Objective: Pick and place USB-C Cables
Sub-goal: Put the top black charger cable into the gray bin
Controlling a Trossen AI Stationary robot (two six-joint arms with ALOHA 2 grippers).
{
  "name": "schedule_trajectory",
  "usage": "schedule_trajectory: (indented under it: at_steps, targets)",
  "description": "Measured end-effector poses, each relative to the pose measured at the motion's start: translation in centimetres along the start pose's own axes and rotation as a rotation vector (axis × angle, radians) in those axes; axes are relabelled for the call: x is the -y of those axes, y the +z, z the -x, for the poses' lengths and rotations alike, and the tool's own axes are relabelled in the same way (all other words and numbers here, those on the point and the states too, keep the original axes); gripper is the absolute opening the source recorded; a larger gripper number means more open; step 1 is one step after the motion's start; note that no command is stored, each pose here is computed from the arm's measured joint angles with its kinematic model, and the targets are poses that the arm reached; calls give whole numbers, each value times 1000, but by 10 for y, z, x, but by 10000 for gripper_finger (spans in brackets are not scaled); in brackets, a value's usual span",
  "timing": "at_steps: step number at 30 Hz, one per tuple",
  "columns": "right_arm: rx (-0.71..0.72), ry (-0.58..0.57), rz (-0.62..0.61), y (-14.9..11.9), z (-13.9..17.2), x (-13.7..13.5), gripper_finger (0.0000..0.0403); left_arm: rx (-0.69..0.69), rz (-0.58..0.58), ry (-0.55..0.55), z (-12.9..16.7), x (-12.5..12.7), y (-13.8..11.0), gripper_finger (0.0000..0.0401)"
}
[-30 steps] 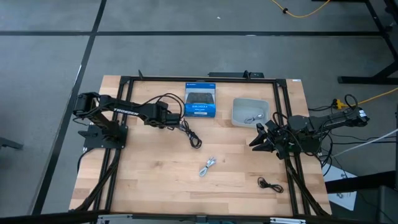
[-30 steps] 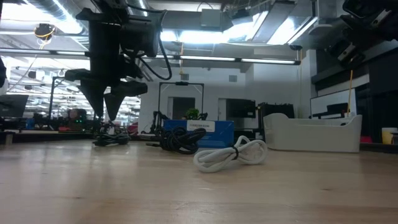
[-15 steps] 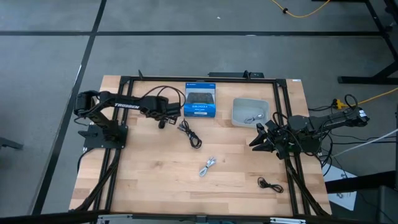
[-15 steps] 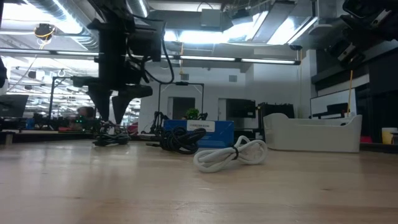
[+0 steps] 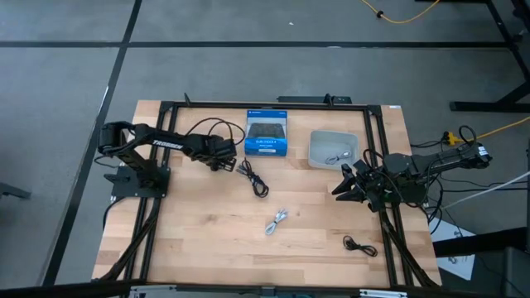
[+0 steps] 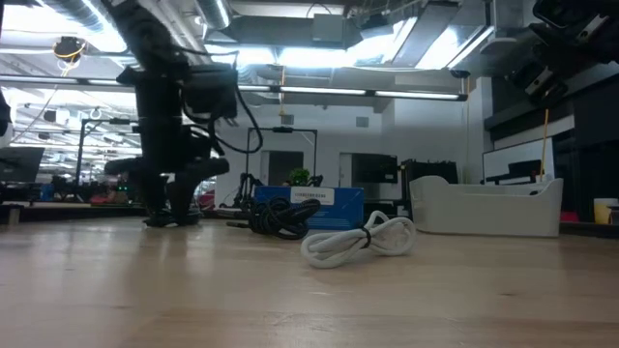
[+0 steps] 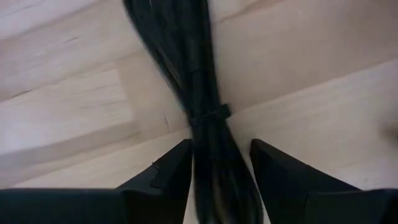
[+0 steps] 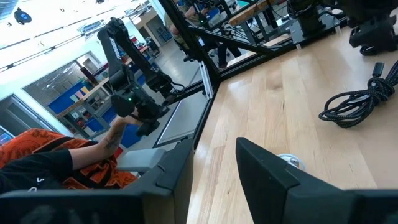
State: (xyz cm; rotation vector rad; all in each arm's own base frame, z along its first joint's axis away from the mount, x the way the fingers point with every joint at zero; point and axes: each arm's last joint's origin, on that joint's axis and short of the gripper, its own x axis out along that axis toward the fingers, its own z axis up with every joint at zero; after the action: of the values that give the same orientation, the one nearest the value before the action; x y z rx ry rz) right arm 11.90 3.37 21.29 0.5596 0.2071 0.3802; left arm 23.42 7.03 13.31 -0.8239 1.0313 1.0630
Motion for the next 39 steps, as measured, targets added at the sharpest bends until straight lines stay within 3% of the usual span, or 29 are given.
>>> schedule_trajectory:
  at_steps: [5, 10, 13, 16, 19, 25, 29, 34, 39]
  targets:
    - [0, 0, 0, 0, 0, 0, 126, -8, -44, 18, -5, -6, -7, 132]
    - [0, 0, -1, 0, 0, 0, 126, 115, -231, 61, 1, 5, -8, 33]
    - [0, 0, -1, 0, 0, 0, 126, 254, -288, 126, 11, 16, -6, 26]
    - [0, 0, -1, 0, 0, 0, 126, 364, -316, 104, 29, 35, -1, 26]
    - [0, 0, 0, 0, 0, 0, 126, 437, -339, 32, 51, 57, 9, 26]
    - [30, 27, 14, 3, 0, -2, 126, 721, -442, -280, 111, 110, 41, 26]
    - [117, 238, 142, 16, 3, -16, 126, 912, -501, -482, 147, 135, 68, 26]
    - [176, 498, 308, 25, 10, -30, 126, 951, -603, -511, 147, 177, 97, 26]
    - [185, 564, 379, 26, 12, -33, 126, 906, -814, -595, 113, 233, 121, 26]
